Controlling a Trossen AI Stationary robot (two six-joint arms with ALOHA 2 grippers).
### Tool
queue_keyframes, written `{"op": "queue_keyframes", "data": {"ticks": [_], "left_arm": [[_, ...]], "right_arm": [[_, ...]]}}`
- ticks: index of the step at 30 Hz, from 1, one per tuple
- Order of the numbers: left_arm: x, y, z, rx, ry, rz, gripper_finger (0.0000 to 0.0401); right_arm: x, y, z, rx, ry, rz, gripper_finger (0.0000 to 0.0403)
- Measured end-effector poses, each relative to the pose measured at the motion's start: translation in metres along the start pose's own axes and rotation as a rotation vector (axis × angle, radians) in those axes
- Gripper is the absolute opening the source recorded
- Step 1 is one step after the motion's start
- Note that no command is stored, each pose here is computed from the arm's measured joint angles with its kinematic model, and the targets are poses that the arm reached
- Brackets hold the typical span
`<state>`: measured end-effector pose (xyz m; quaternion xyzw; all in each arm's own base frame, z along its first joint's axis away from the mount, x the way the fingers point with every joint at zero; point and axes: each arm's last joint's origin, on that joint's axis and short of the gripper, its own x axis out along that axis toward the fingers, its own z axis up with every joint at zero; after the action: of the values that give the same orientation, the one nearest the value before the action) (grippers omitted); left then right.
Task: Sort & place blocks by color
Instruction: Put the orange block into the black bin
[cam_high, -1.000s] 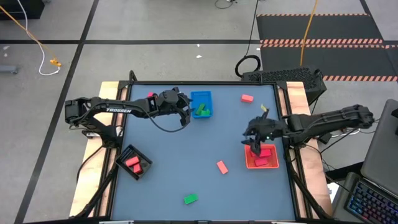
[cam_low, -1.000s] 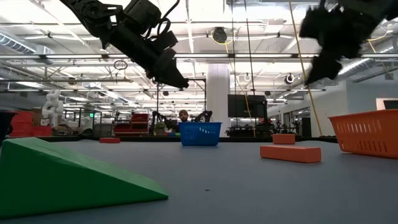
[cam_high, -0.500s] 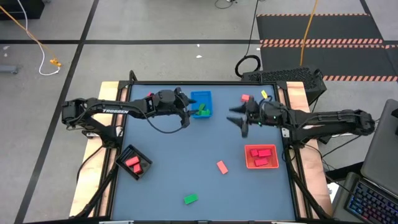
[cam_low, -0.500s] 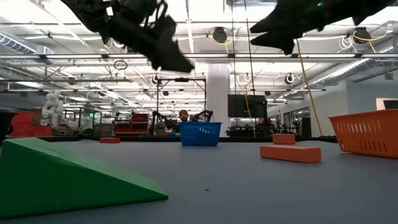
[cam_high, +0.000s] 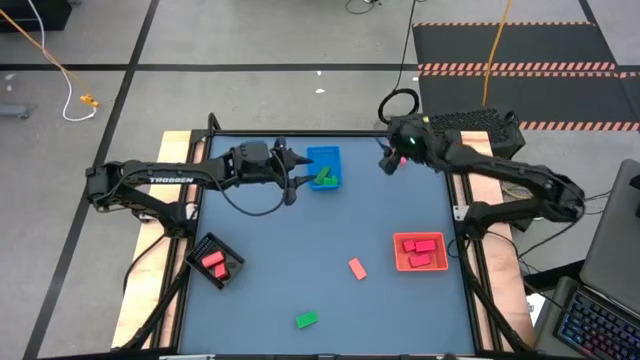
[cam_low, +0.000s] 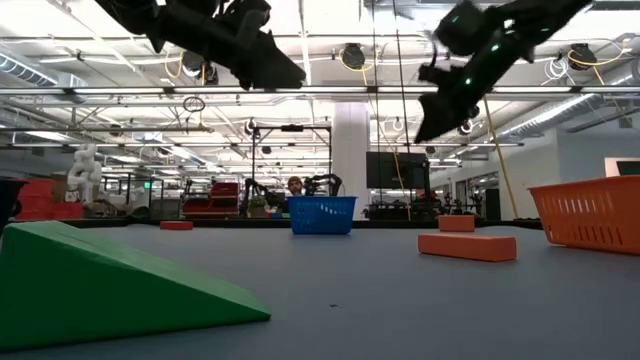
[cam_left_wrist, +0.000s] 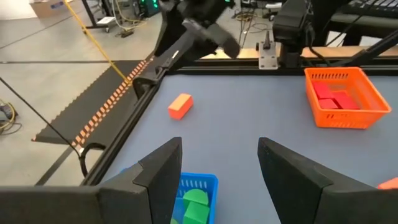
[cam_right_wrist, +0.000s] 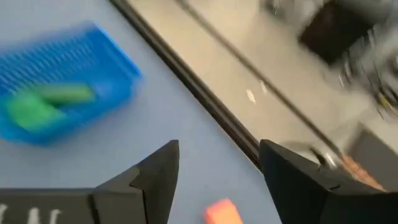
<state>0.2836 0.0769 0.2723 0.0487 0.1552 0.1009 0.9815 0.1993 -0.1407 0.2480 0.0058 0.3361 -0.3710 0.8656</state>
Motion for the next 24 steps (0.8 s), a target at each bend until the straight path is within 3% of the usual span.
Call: {"op": "queue_keyframes", "data": {"ticks": [4, 8, 15, 19, 24], "left_arm": [[0.000, 0.005, -0.001, 0.001, 0.003, 0.013, 0.0214], [-0.001, 0.012, -0.002, -0.005, 0.005, 0.026, 0.0214], [-0.001, 0.019, -0.007, -0.016, 0.048, 0.044, 0.0214], [-0.002, 0.020, -0.009, -0.014, 0.061, 0.047, 0.0214], [-0.002, 0.020, -0.010, -0.013, 0.072, 0.044, 0.0214]], "right_arm": [[0.020, -0.022, 0.010, -0.047, 0.223, -0.030, 0.0223], [0.041, -0.036, 0.013, -0.071, 0.393, 0.031, 0.0229], [0.072, -0.042, -0.011, -0.177, 0.633, 0.093, 0.0234], [0.081, -0.038, -0.025, -0.224, 0.687, 0.126, 0.0234], [0.090, -0.034, -0.030, -0.220, 0.644, 0.196, 0.0234]]}}
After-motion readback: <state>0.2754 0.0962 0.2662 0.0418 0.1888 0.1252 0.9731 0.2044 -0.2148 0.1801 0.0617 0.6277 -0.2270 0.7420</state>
